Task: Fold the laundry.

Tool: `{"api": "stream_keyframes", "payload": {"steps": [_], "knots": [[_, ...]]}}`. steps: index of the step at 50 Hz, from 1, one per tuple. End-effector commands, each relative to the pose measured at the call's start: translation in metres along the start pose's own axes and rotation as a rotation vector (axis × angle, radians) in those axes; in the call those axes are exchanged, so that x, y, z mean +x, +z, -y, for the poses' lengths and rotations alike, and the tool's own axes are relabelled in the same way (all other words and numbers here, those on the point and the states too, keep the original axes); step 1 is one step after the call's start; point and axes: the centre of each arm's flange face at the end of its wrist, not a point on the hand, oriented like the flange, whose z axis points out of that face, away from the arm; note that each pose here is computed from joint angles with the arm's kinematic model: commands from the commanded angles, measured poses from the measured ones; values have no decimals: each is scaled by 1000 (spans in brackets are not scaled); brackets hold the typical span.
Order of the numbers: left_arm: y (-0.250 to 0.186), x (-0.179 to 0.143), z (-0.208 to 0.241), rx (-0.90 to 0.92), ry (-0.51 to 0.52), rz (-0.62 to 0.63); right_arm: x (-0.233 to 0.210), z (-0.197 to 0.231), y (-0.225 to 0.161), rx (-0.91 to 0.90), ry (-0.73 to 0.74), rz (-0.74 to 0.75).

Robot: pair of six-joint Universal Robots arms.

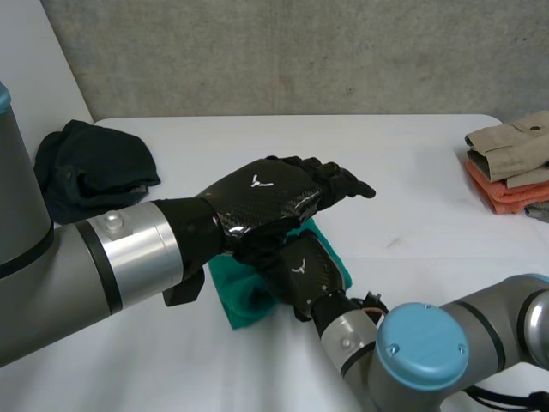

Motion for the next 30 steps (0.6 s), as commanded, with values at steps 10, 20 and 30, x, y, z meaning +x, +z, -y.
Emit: {"api": "stream_keyframes", "payload": {"steps": [10, 20, 30], "knots": [[-11, -4, 43, 133, 71, 49, 154, 51, 54, 166, 93, -354], [-11, -7, 65, 240, 56, 85, 338, 32, 46, 254, 75, -740], [-1, -2, 50, 206, 31, 60, 441, -103, 18, 221, 23, -847]]}}
